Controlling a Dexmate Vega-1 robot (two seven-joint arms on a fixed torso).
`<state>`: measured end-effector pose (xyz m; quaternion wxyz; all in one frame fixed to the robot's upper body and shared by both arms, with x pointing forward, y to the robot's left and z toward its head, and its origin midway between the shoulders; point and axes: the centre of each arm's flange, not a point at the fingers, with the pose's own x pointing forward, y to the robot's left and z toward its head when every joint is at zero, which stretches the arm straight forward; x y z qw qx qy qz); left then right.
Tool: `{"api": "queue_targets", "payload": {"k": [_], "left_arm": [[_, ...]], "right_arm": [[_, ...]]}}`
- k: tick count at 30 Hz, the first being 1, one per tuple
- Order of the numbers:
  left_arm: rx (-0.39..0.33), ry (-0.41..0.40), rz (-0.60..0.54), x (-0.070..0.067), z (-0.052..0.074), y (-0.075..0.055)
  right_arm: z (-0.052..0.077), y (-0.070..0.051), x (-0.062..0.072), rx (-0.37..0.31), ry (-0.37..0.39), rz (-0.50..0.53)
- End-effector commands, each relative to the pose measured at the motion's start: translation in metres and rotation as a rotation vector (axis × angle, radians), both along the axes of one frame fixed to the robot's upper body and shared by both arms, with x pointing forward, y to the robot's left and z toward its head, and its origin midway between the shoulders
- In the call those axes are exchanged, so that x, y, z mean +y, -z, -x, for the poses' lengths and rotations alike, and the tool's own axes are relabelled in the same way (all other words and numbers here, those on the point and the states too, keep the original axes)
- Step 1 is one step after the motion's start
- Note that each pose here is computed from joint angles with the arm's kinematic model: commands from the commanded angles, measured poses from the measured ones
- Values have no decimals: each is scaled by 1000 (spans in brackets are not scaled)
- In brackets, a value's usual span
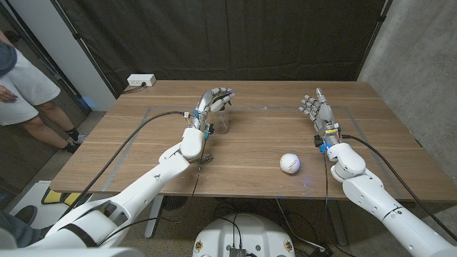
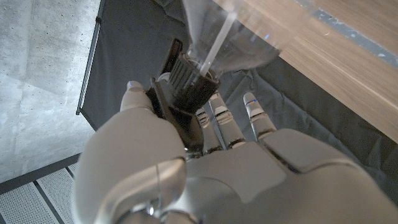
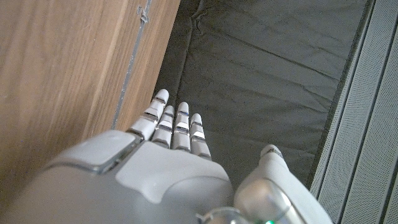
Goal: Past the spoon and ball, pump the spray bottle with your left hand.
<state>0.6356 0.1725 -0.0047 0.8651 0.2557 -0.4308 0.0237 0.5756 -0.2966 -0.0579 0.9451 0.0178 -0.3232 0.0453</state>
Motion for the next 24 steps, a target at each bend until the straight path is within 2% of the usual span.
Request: {"api": "queue_targets", "payload": {"k": [1, 5, 11, 17, 21, 24], "left_arm": [[13, -4, 4, 14, 14, 3], [20, -6, 7, 19, 18, 4], [30, 4, 20, 23, 15, 4], [11, -6, -10, 28, 23, -8], [11, -25, 13, 32, 27, -11], [8, -8, -2, 35, 29, -16]], "right_arm": [[4, 0, 3, -7, 13, 1], [6, -1, 3, -4, 23, 2], [5, -3, 5, -6, 26, 8], [7, -7, 5, -23, 35, 8], [7, -6, 5, -21, 40, 7], [8, -4, 5, -17, 47, 7]]}}
